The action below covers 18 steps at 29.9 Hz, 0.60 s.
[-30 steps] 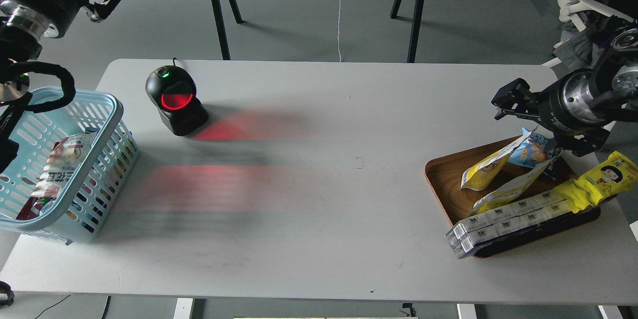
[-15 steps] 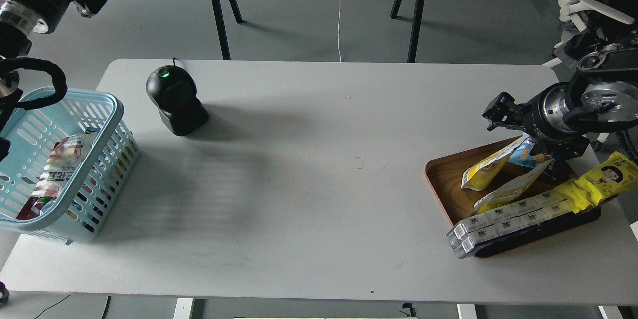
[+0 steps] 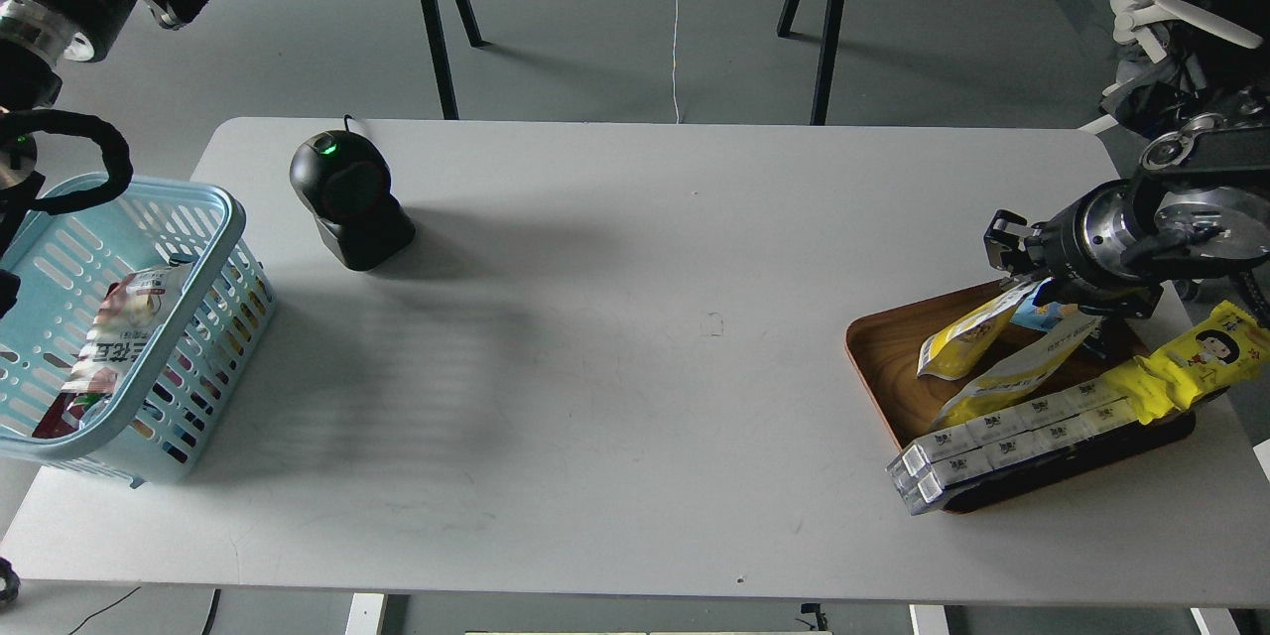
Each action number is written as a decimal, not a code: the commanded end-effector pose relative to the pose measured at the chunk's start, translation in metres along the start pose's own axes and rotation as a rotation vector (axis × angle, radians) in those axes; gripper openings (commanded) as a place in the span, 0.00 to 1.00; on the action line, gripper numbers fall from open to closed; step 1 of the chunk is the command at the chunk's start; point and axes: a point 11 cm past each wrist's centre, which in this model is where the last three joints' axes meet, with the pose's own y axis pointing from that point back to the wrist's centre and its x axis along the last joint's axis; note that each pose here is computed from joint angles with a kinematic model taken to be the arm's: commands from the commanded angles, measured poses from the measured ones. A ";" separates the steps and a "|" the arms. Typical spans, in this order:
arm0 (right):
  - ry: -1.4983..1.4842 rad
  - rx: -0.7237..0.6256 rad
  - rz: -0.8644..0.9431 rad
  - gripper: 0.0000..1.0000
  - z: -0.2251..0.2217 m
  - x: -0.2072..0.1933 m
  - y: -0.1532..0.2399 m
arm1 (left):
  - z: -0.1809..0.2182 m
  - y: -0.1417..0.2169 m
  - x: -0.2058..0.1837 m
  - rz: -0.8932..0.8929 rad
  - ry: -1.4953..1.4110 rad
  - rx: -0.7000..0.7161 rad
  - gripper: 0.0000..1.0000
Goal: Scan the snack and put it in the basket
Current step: 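Lower the right gripper onto the yellow snack packet and grasp it, then lift the yellow packet and carry it toward the table center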
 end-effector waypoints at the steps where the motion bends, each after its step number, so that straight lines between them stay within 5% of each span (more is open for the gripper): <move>1: -0.002 0.001 -0.001 0.00 0.000 0.000 0.000 | 0.003 0.001 0.002 0.004 -0.007 -0.003 1.00; 18: -0.047 0.121 0.114 0.00 -0.026 0.036 0.050 | 0.005 0.000 0.000 0.000 -0.008 -0.006 1.00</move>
